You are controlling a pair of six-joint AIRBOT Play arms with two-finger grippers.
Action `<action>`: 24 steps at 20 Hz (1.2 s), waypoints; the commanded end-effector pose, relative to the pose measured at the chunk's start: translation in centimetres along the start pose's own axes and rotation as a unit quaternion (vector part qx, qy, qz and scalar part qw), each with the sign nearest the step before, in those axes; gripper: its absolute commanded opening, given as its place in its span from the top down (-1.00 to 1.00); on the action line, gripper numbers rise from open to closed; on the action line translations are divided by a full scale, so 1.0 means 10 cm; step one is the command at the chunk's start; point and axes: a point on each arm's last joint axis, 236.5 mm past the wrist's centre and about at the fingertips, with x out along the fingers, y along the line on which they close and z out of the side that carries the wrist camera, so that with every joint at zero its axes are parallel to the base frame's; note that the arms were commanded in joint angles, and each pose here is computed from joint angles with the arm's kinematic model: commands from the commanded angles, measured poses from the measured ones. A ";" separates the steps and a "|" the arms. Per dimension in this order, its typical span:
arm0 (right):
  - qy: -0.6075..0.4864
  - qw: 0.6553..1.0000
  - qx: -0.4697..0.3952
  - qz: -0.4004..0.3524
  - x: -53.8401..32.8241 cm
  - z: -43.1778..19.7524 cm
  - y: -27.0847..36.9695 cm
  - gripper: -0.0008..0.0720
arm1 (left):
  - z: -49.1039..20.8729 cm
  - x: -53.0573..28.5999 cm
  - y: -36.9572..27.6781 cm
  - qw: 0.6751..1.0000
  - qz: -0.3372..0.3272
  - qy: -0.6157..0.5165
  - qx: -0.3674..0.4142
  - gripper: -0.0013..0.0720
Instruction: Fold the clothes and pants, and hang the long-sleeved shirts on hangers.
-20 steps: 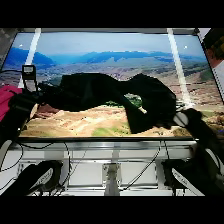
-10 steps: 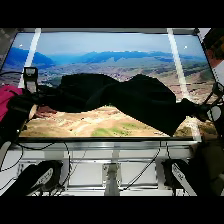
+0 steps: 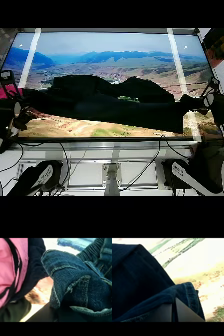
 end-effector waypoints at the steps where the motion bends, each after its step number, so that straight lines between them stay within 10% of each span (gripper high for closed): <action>1: -0.003 1.000 0.005 0.013 0.15 0.12 0.10 0.92 | 0.07 0.01 -0.15 0.997 -0.042 -0.012 -0.062 0.91; 4: -0.086 0.995 0.008 0.041 0.00 0.61 0.25 -0.55 | -0.04 -0.01 -0.36 0.995 -0.069 0.012 -0.075 0.87; 5: -0.112 0.992 0.008 0.050 -0.11 0.79 0.30 -0.53 | -0.06 -0.01 -0.36 0.995 -0.068 0.013 -0.069 0.45; 6: -0.134 0.989 0.009 0.056 -0.23 0.96 0.34 -0.53 | -0.06 0.00 -0.35 0.995 -0.066 0.012 -0.068 -0.38; 7: -0.153 0.986 0.008 0.059 -0.35 1.10 0.37 -0.52 | -0.05 0.00 -0.31 0.996 -0.061 0.010 -0.066 -0.57; 11: -0.159 0.986 0.001 0.044 -0.65 1.29 0.33 -0.40 | 0.17 0.03 -0.05 0.992 -0.041 -0.035 -0.115 -0.50; 13: -0.128 0.991 -0.038 0.026 -0.62 1.16 0.27 0.92 | 0.23 0.03 0.04 0.984 -0.038 -0.045 -0.166 -0.38; 16: -0.074 0.994 -0.074 0.023 -0.57 0.90 0.25 0.95 | 0.13 0.03 0.05 0.985 -0.033 -0.024 -0.169 0.92; 24: 0.100 0.950 -0.002 0.297 -0.73 -0.49 0.55 0.96 | -0.38 -0.39 -0.32 0.989 -0.130 0.058 -0.037 0.91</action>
